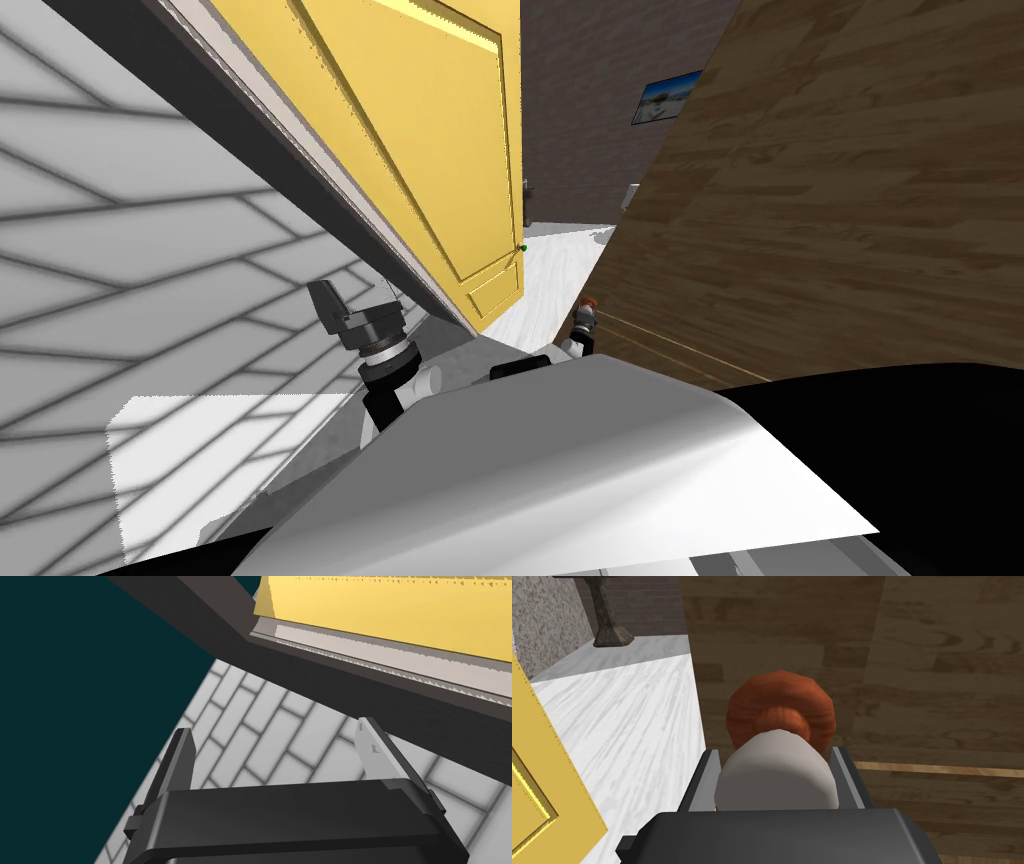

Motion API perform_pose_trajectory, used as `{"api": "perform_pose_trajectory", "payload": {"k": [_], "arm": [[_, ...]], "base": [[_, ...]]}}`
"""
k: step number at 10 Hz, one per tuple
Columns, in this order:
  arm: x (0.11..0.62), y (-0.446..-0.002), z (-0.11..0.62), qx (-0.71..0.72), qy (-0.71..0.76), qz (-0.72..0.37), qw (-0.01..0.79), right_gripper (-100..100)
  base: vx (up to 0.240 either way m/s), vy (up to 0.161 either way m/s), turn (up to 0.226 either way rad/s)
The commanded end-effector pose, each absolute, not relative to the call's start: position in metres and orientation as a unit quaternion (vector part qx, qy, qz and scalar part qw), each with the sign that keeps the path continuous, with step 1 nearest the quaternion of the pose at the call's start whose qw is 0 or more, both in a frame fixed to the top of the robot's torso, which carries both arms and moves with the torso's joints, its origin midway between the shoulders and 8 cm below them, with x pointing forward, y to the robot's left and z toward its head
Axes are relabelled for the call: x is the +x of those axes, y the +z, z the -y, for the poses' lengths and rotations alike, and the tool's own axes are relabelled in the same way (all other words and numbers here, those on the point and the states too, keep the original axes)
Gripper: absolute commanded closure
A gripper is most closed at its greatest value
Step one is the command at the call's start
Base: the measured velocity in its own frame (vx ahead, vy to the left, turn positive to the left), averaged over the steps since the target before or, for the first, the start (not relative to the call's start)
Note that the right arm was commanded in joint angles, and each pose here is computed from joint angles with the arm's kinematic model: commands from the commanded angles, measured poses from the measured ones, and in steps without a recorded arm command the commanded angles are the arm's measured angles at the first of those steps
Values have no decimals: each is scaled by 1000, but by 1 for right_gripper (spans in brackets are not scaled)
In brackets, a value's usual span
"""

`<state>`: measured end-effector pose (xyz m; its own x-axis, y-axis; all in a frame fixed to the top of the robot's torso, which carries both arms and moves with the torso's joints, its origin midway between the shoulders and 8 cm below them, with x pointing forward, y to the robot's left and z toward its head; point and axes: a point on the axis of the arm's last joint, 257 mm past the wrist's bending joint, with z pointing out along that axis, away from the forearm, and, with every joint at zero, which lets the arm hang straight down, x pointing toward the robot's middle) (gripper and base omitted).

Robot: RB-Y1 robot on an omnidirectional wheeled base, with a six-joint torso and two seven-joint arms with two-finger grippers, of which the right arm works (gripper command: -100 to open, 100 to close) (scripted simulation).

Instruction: Push the door open

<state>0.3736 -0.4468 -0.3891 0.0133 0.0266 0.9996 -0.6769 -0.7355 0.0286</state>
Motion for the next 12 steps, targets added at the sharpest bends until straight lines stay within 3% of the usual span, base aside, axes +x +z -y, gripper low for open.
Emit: {"api": "perform_pose_trajectory", "payload": {"k": [1,12], "arm": [[362,-385,471,646,655,263,289,100],[321,-391,521,624,625,330,333,100]], "base": [[177,-60,-67],[195,-49,-65]]}}
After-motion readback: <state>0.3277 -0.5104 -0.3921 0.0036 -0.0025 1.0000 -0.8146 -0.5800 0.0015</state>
